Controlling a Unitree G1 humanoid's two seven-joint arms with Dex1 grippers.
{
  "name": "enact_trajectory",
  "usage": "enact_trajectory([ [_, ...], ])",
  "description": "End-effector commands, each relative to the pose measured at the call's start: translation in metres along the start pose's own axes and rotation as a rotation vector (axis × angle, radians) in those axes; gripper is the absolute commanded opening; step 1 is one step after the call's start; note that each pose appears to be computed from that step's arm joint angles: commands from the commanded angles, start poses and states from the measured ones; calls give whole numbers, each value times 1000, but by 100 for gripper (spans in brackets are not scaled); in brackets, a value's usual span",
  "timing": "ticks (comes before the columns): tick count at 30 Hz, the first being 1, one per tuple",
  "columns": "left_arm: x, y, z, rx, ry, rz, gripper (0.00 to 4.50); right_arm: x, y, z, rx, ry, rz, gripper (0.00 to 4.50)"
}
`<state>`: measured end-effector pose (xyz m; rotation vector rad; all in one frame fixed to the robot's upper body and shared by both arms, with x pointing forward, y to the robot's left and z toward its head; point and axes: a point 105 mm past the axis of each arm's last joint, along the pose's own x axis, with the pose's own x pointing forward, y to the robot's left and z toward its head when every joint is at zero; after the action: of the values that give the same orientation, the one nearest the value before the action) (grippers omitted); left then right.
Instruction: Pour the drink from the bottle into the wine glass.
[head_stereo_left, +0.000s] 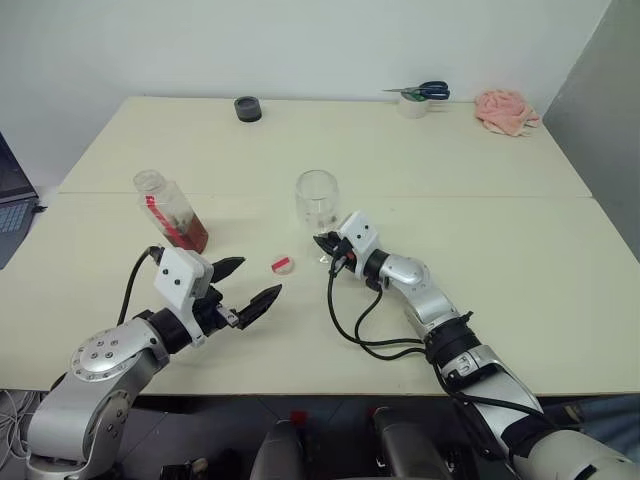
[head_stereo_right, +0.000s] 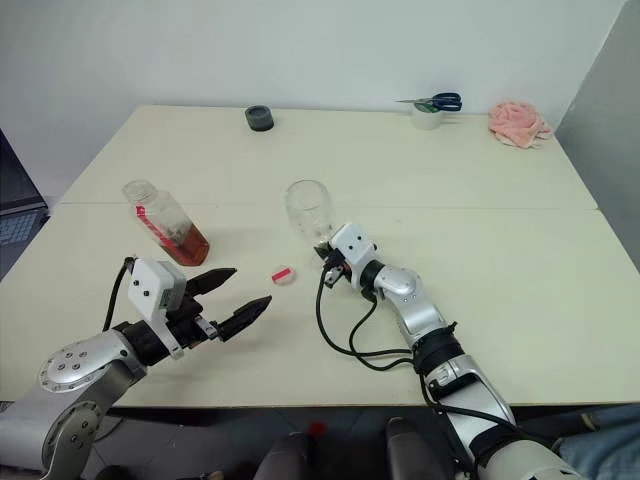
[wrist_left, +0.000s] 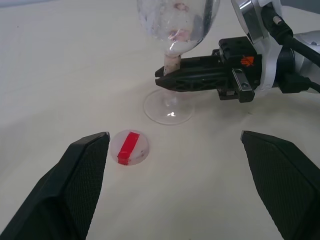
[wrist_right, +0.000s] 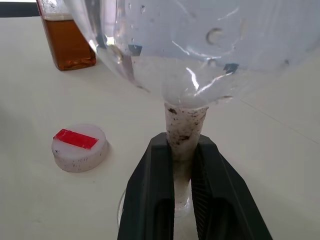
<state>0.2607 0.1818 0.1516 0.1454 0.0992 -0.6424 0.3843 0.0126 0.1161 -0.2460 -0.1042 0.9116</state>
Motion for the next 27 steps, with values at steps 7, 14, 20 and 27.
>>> enact_trajectory([
  [7,-3,3,10,40,-22,10,450,-2,-3,-4,7,32,-10,290],
  [14,-1,5,6,24,-21,26,450,-15,-8,3,-12,24,-7,448],
  [20,-19,36,-5,-36,-67,241,450,-60,-13,9,-39,89,70,448],
  [27,-54,54,-32,-91,-86,489,450,-140,-64,65,-89,164,145,448],
])
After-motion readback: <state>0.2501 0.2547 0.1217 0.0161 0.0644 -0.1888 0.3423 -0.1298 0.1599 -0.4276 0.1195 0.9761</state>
